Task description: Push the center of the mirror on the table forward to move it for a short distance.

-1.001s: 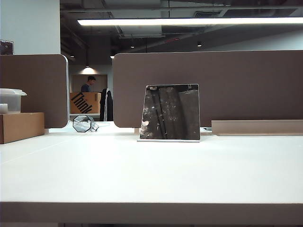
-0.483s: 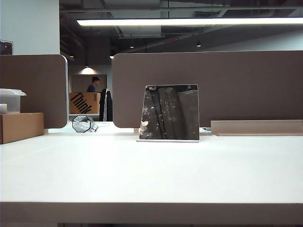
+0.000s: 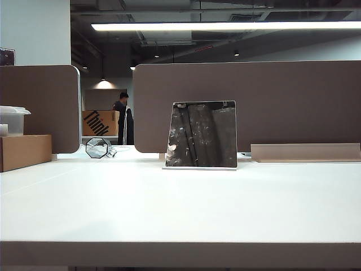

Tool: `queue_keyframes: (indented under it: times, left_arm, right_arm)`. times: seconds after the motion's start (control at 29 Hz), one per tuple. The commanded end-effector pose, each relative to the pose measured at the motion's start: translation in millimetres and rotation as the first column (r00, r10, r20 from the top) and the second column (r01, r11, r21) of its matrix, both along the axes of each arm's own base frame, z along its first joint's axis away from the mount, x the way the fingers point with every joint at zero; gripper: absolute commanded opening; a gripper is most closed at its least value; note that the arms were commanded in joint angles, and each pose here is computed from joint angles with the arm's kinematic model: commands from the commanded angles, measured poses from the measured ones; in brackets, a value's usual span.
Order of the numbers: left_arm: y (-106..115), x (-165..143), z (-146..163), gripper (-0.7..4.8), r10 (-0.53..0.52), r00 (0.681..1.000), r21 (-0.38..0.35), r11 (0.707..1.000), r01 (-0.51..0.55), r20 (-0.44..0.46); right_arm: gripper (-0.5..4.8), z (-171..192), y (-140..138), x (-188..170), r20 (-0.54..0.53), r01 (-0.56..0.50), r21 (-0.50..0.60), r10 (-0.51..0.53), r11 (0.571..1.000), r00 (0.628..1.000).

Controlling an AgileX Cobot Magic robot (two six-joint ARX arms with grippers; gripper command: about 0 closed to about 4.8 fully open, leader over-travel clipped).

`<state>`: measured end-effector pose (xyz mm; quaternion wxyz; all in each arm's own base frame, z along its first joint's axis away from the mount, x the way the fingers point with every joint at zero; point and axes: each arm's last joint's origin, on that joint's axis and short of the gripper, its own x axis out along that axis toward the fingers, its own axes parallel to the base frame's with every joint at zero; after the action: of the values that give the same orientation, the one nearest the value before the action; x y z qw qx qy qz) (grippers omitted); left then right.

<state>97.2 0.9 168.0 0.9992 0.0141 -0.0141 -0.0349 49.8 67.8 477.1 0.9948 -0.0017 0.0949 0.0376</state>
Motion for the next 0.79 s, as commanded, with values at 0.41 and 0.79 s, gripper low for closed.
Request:
queue_keyframes:
  times: [0.41, 0.79]
  left_arm:
    - [-0.2, 0.1, 0.6, -0.05, -0.005, 1.0, 0.001, 1.0, 0.005, 0.008]
    - [-0.1, 0.1, 0.5, -0.05, -0.004, 1.0, 0.001, 1.0, 0.004, 0.007]
  right_arm:
    - [-0.04, -86.2, -33.1, 89.5, 0.037, -0.239, 0.203, 0.236, 0.95, 0.971]
    - [-0.04, -193.4, -71.8, 73.2, 0.161, 0.133, 0.154, -0.157, 0.979, 0.974]
